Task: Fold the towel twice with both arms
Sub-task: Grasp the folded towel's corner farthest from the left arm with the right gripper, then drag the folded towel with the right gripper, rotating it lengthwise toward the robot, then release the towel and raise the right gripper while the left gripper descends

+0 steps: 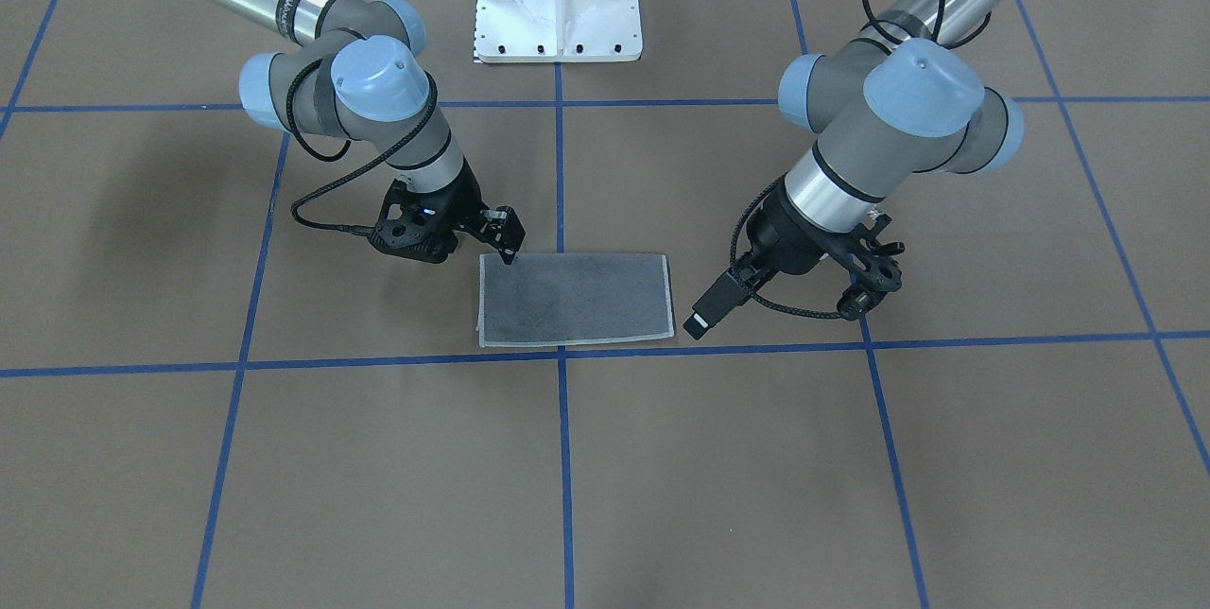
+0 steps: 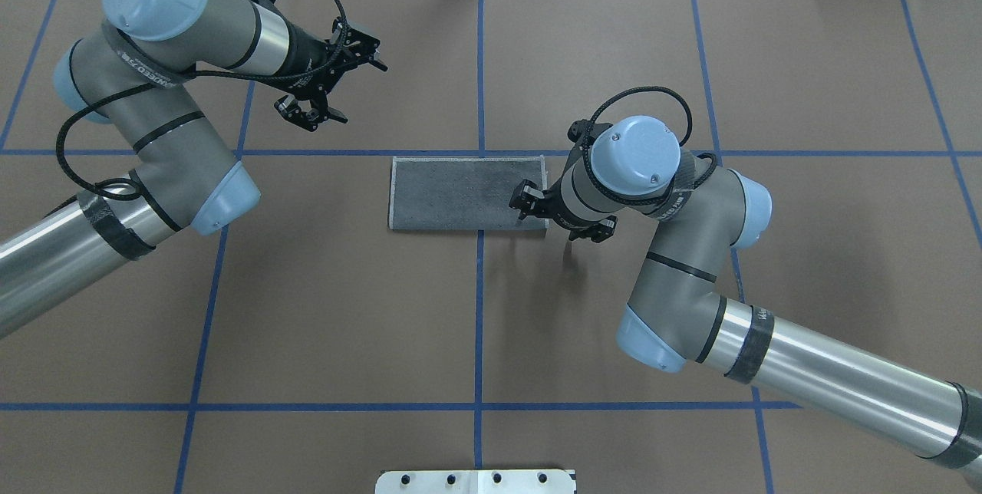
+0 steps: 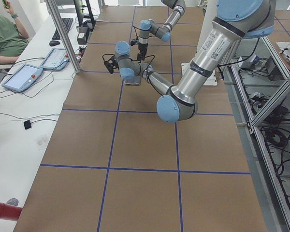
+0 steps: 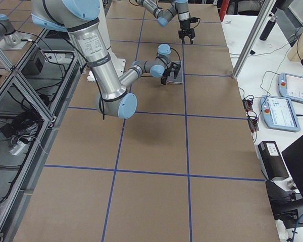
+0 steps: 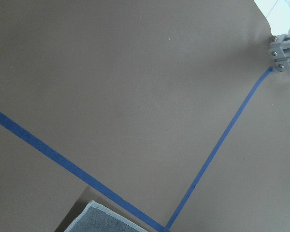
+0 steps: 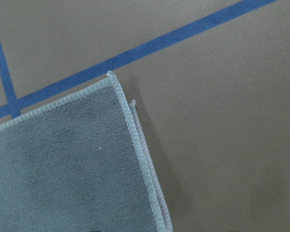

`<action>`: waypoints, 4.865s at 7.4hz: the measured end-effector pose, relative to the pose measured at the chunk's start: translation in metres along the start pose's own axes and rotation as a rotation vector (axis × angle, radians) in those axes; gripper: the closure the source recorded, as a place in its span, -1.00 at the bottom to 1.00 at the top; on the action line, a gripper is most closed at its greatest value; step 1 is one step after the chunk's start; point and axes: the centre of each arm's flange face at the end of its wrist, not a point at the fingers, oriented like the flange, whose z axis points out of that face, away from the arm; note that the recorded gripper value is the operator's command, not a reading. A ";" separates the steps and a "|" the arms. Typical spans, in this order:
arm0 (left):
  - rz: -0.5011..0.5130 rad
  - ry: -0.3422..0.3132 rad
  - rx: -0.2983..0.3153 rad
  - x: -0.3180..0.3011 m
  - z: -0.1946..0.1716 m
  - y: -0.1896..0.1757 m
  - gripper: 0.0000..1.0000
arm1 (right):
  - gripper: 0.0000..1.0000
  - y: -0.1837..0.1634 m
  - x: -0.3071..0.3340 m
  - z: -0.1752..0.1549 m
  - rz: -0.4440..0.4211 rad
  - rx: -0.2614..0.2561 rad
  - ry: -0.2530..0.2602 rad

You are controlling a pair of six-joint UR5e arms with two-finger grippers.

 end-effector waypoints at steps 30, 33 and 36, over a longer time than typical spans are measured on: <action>0.035 -0.039 0.017 -0.030 0.010 -0.017 -1.00 | -0.98 0.190 -0.089 -0.057 0.060 -0.310 -0.237; 0.037 -0.035 0.018 -0.028 0.008 -0.017 -1.00 | -0.99 0.157 -0.103 -0.087 0.073 -0.292 -0.300; -0.007 -0.026 0.012 -0.031 -0.004 -0.013 -1.00 | -0.99 0.056 -0.079 -0.128 0.091 -0.302 -0.331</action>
